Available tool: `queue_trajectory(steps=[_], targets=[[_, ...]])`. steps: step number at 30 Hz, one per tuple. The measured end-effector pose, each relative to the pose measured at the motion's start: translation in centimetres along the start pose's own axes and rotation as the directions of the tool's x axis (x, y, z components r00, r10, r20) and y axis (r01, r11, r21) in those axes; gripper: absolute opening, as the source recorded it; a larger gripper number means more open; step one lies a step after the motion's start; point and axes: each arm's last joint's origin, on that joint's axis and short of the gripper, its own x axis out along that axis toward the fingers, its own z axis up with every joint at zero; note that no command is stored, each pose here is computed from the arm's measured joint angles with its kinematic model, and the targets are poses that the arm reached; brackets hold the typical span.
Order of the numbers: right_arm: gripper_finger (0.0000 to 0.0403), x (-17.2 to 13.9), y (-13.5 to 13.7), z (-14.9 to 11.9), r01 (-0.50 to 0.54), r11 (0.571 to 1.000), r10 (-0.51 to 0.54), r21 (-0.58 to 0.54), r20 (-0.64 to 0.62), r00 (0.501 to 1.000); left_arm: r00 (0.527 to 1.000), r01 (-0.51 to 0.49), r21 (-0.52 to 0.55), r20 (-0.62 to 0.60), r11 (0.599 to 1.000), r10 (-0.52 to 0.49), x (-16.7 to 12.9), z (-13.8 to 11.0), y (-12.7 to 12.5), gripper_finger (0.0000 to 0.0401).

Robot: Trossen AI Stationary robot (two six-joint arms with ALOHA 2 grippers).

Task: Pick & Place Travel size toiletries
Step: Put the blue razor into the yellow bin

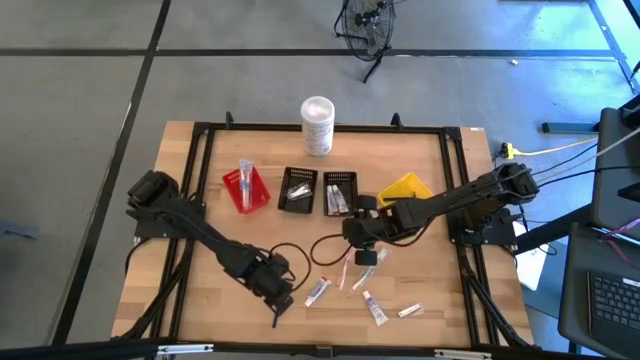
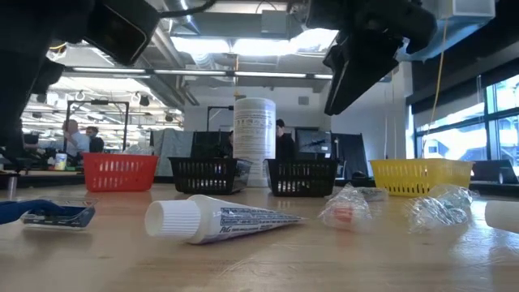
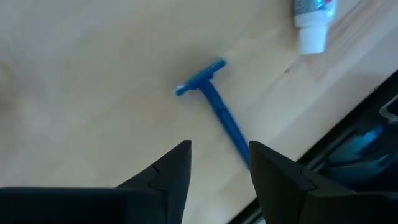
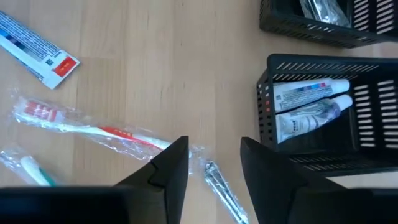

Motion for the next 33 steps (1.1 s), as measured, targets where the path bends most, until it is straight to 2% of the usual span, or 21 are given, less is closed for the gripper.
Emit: queue_trajectory(steps=[4, 8, 13, 21, 27, 33], targets=[[0.0144, 0.1, -0.3, 0.1, 0.004, 1.000, -0.004, -0.017, 0.000, 1.000, 0.999, 0.014, -0.090, 0.041, 0.996, -0.011, 0.0, -0.8, -0.2, 0.0160], [0.0147, 0.2, -0.6, 0.1, 0.003, 0.999, -0.003, -0.032, -0.002, 1.000, 0.997, 0.011, -0.124, 0.074, 0.992, -0.002, 0.3, -1.7, -0.3, 0.0160], [0.0157, 0.3, -1.1, 0.2, 0.008, 1.000, -0.008, -0.010, -0.001, 1.000, 0.997, 0.000, -0.115, 0.082, 0.993, 0.010, 1.7, -2.6, -0.4, 0.0159], [0.0172, 0.7, -2.6, 0.6, 0.028, 0.999, -0.028, 0.028, 0.003, 1.000, 0.995, -0.007, -0.106, 0.103, 0.994, 0.018, 4.3, -2.5, -0.7, 0.0159], [0.0175, 0.9, -3.5, 0.6, 0.041, 0.998, -0.041, 0.053, -0.002, 0.999, 0.992, -0.025, -0.107, 0.120, 0.994, 0.038, 5.2, -2.3, -0.6, 0.0159], [0.0163, 1.0, -3.9, 0.7, 0.043, 0.998, -0.043, 0.043, -0.002, 0.999, 0.991, -0.059, -0.092, 0.114, 0.994, 0.070, 5.2, -2.4, -0.3, 0.0131]])
